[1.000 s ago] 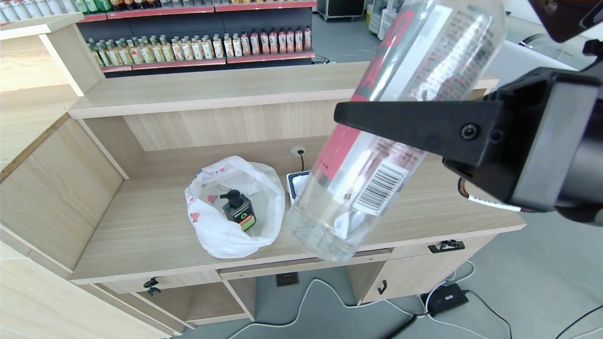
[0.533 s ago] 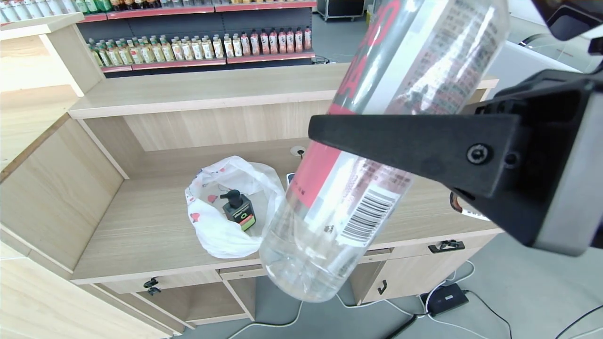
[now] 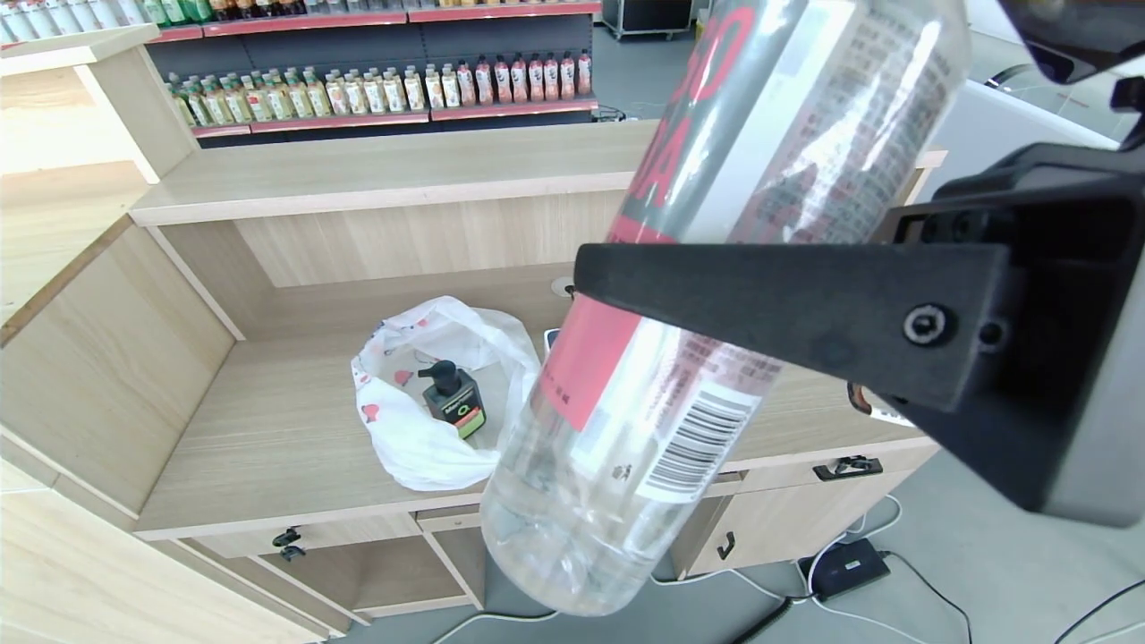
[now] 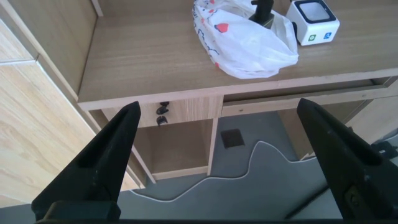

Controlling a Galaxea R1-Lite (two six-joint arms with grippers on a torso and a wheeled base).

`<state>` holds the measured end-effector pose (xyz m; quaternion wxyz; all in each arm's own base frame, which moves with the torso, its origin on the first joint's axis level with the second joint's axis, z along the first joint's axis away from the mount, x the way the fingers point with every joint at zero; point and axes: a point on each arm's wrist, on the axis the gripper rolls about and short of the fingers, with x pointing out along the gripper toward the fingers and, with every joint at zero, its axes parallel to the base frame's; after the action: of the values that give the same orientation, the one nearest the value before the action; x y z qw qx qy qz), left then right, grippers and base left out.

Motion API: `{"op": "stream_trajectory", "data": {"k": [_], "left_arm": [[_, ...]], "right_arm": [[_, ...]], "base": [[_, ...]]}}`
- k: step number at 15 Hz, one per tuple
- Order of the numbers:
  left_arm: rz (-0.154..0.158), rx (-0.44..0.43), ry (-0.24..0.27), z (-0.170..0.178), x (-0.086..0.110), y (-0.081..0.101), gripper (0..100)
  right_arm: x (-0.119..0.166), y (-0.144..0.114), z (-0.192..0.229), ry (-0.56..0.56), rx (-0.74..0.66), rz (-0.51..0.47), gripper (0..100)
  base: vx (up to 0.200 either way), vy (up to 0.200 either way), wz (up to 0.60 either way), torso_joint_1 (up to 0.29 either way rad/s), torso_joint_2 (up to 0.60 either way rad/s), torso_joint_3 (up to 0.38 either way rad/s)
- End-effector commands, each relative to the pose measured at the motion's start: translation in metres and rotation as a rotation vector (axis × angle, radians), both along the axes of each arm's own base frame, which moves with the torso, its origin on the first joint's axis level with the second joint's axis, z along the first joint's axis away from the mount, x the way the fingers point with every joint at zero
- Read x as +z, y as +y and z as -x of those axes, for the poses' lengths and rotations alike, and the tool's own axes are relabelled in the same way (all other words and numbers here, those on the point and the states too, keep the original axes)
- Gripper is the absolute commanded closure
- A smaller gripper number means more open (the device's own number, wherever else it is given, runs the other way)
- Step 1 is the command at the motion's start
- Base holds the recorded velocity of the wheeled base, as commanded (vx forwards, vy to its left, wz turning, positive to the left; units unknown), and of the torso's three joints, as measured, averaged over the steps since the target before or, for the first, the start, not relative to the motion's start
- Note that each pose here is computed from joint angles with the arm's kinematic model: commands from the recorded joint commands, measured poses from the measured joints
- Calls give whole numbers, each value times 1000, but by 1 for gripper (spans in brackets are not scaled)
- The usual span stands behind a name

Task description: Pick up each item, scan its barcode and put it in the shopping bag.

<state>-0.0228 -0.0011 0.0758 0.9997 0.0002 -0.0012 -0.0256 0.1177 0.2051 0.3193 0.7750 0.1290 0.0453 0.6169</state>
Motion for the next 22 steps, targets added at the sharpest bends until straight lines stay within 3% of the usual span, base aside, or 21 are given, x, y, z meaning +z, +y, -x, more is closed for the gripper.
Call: {"op": "stream_trajectory", "data": {"k": [1, 16, 17, 19, 22], "left_arm": [[-1, -1, -1, 0, 0, 0, 0], [-1, -1, -1, 0, 0, 0, 0], [0, 1, -2, 0, 0, 0, 0], [-1, -1, -1, 0, 0, 0, 0], [0, -1, -1, 0, 0, 0, 0]], "right_arm": [[-3, 2, 0, 5, 6, 9, 100], [-10, -3, 7, -25, 9, 28, 100], [-7, -2, 4, -42, -15, 23, 100], [11, -7, -19, -73, -237, -19, 100], [0, -52, -19, -81, -446, 1, 100]], "base": [[0, 0, 0, 0, 0, 0], [0, 0, 0, 0, 0, 0], [0, 0, 0, 0, 0, 0], [0, 0, 0, 0, 0, 0], [0, 0, 0, 0, 0, 0]]}}
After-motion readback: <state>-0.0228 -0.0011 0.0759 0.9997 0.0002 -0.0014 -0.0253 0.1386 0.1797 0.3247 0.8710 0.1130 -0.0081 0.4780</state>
